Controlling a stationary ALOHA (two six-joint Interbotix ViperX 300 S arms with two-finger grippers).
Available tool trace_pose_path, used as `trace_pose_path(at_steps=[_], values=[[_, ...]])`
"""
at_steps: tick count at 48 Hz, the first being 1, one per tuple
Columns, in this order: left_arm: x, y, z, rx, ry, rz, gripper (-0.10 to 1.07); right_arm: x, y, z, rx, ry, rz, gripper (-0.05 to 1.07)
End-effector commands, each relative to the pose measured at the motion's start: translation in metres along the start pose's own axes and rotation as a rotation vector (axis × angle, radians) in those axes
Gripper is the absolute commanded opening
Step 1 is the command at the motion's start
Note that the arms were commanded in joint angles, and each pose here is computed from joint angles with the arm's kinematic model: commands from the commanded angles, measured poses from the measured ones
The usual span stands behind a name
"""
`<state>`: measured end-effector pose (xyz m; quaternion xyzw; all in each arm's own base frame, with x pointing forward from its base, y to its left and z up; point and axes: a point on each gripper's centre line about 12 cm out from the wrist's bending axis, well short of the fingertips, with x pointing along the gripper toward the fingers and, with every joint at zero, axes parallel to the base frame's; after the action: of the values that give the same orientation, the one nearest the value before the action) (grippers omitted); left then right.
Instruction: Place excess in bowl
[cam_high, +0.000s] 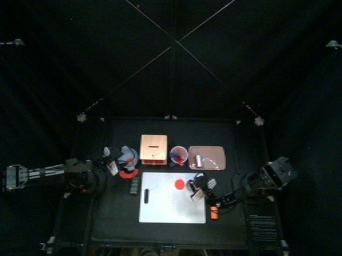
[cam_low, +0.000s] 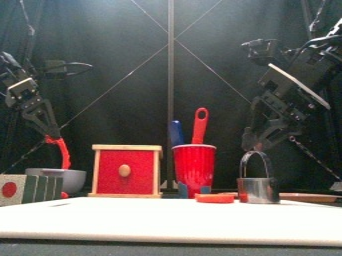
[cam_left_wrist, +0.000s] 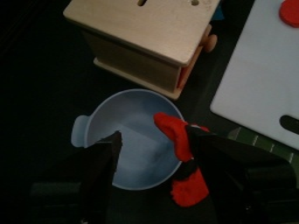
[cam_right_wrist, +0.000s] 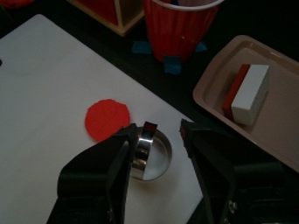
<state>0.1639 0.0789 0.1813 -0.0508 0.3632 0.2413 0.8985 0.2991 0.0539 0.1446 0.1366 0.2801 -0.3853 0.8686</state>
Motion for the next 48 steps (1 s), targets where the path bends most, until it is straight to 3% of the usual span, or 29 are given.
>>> trace_pose_path(at_steps=[1,9,16,34,39,48], values=[[0.0,0.004,0.006,-0.013,-0.015,0.014,0.96,-0.006,0.004,0.011,0.033,-0.016,0.025,0.81],[0.003,0.017,-0.002,-0.054,0.014,0.071,0.96,-0.006,0.005,0.012,0.033,-0.019,0.026,0.81],[0.006,0.02,-0.002,-0.062,0.006,0.077,0.96,-0.006,0.006,0.014,0.037,-0.02,0.028,0.81],[0.01,0.004,0.005,-0.261,-0.151,-0.07,0.96,-0.006,0.007,0.015,0.038,-0.021,0.031,0.81],[0.01,0.003,0.002,-0.221,-0.148,-0.068,0.96,-0.006,0.006,0.015,0.037,-0.021,0.03,0.81],[0.008,-0.006,-0.01,-0.06,-0.077,-0.078,0.96,-0.006,0.007,0.014,0.039,-0.015,0.033,0.81]])
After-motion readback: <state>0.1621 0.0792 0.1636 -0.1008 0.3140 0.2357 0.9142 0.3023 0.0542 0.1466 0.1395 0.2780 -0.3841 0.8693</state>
